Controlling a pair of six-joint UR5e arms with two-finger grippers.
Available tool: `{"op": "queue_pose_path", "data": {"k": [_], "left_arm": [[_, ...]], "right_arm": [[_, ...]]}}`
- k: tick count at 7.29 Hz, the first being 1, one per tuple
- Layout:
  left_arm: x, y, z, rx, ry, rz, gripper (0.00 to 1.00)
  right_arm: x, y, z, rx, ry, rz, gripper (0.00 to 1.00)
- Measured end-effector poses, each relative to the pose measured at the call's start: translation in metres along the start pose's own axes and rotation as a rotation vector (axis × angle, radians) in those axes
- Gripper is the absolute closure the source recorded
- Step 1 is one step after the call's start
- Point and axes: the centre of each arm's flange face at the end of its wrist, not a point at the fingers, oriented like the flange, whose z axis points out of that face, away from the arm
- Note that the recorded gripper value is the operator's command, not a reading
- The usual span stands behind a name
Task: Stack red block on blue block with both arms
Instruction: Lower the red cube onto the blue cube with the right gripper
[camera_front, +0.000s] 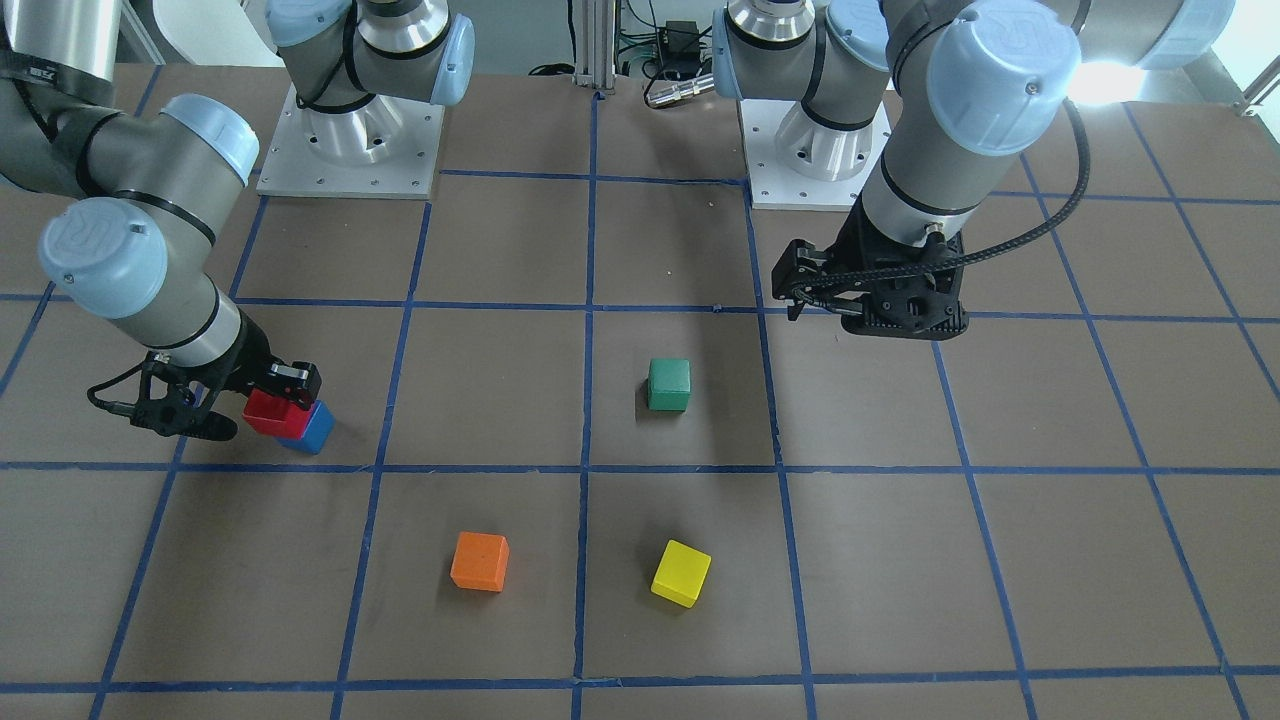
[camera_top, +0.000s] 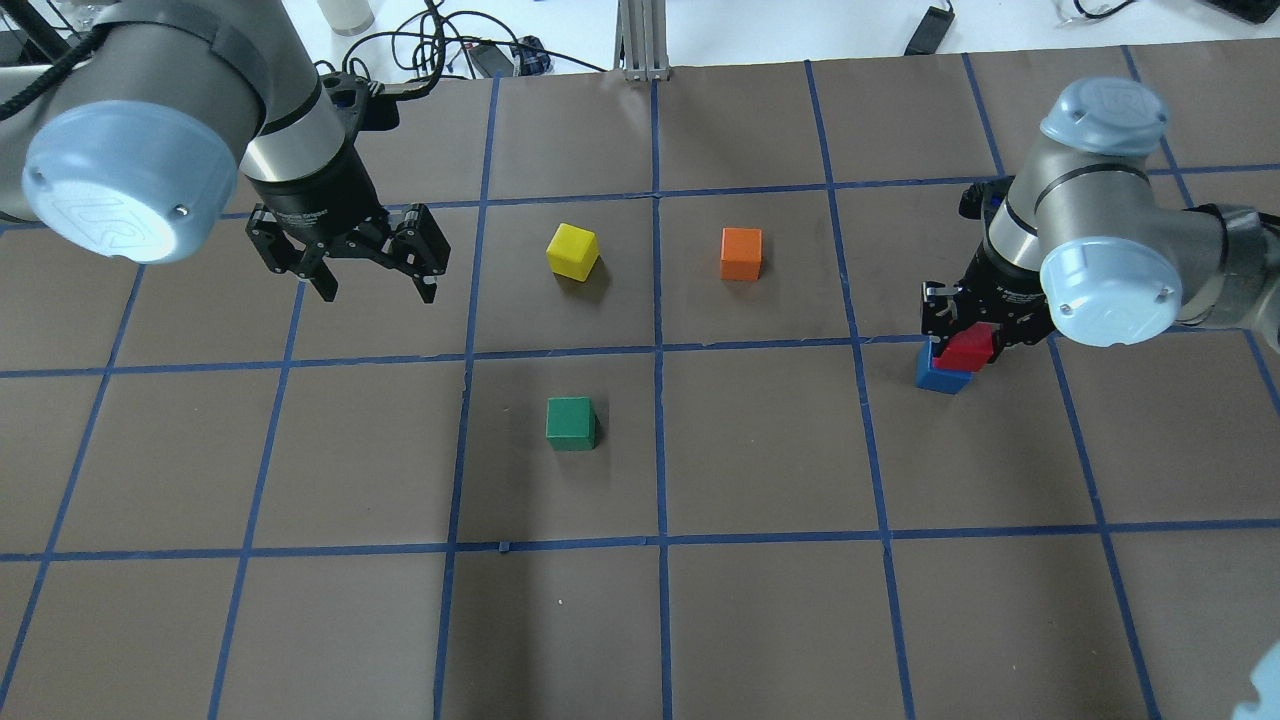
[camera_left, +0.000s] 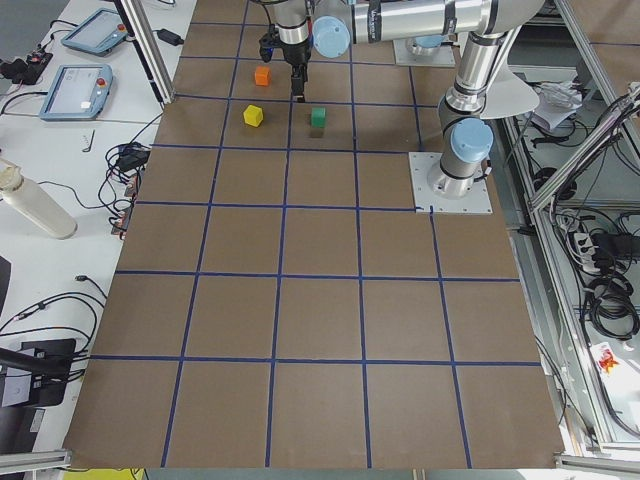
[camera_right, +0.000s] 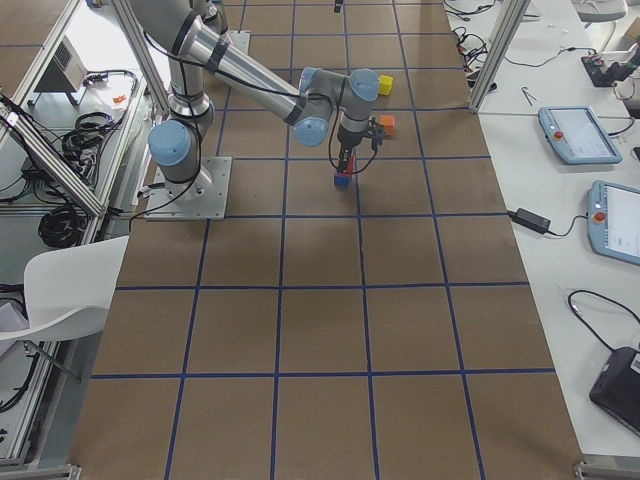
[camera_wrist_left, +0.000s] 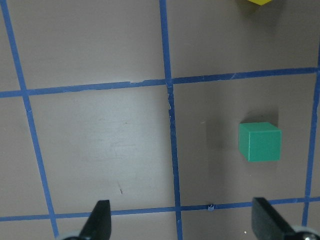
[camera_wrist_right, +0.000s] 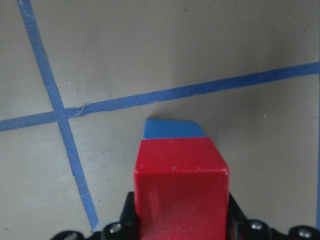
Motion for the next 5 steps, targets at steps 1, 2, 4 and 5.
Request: {"op": "queue_pose_path", "data": {"k": [1,2,4,5], "left_arm": [[0.0,0.0003,0.0003,0.0,0.0,0.0,0.0],[0.0,0.0005,0.0007,-0.001,-0.001,0.0,0.0],[0.0,0.0006,0.0004,0.0,0.0,0.0,0.0],[0.0,0.0006,0.0003,0.0,0.0,0.0,0.0]], "right_arm": [[-0.0001,0.0005,0.0005,-0.004,0.0,0.0,0.7],[-0.0001,0.0006,0.0007,-0.006,0.0,0.0,0.45],[-0.0002,0.0007,0.0009,-0.006,-0.001,0.002,0.07],[-0.0001,0.0008,0.0011,-0.006,0.0,0.004,0.0]]}}
